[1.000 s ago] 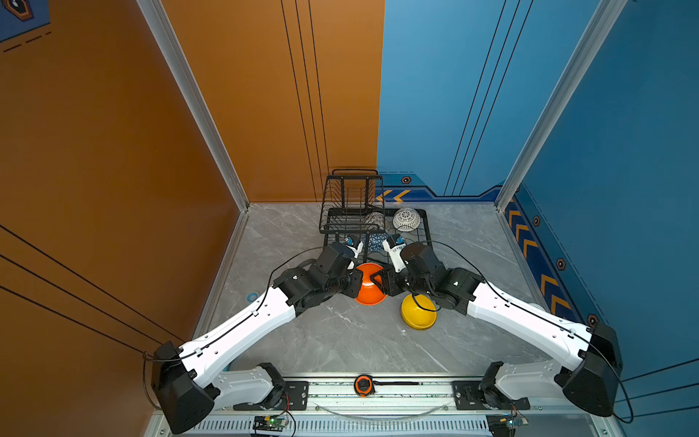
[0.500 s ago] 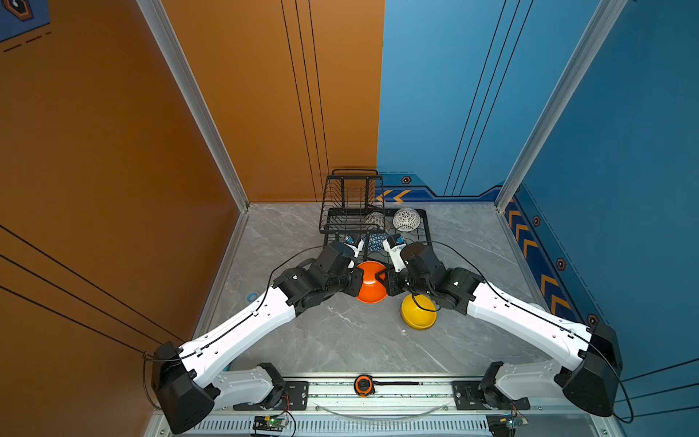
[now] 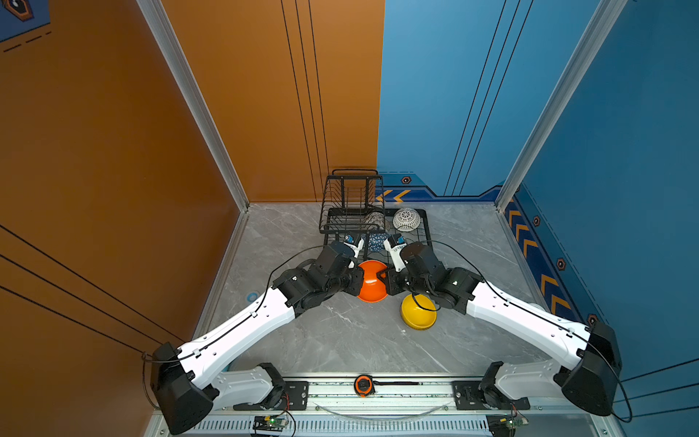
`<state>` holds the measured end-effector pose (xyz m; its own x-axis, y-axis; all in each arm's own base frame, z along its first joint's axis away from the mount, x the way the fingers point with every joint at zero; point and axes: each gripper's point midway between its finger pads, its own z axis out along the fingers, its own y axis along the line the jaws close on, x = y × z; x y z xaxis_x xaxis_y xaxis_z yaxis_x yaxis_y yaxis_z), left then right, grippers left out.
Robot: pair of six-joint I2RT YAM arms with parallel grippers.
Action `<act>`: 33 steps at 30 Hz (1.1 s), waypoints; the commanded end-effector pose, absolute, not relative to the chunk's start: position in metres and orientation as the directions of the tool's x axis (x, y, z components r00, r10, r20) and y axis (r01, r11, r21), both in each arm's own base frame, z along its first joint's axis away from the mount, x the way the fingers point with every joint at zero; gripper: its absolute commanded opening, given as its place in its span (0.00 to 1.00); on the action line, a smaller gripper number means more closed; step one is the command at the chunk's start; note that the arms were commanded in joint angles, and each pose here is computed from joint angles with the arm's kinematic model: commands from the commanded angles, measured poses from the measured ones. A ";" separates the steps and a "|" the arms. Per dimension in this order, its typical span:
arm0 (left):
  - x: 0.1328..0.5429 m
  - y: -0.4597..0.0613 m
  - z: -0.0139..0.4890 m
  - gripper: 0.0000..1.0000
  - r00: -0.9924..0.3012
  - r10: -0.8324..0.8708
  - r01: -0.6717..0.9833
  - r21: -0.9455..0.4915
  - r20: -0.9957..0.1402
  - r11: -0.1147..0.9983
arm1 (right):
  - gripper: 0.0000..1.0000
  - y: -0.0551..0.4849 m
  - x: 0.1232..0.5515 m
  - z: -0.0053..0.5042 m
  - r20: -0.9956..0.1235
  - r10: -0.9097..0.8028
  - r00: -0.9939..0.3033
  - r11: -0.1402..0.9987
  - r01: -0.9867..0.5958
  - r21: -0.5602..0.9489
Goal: Load bowls into a dish rack
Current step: Place the bowl in the dish rack.
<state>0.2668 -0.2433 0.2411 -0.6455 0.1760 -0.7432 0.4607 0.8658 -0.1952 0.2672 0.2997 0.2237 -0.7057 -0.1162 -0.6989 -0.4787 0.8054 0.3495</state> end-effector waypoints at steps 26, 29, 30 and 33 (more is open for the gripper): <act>0.251 -0.185 0.219 0.98 -0.710 0.152 0.388 -0.203 -0.687 0.899 | 0.00 0.209 0.322 0.247 -0.819 -0.360 -0.447 0.890 -0.429 -0.156; 0.252 -0.181 0.217 0.98 -0.719 0.146 0.380 -0.208 -0.680 0.901 | 0.00 0.185 0.338 0.259 -0.844 -0.376 -0.382 0.904 -0.352 -0.243; 0.252 -0.180 0.217 0.98 -0.719 0.144 0.379 -0.210 -0.680 0.901 | 0.00 0.179 0.342 0.263 -0.851 -0.382 -0.359 0.906 -0.327 -0.269; 0.253 -0.178 0.216 0.98 -0.723 0.140 0.375 -0.214 -0.677 0.902 | 0.00 0.161 0.358 0.273 -0.867 -0.403 -0.295 0.909 -0.239 -0.341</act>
<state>0.2580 -0.1802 0.2188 -0.7158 0.1213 -0.6877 0.3560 0.9106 -0.2100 0.3382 0.1824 0.2456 -0.4111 -0.3717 -0.8324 -0.3586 0.9054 -0.2272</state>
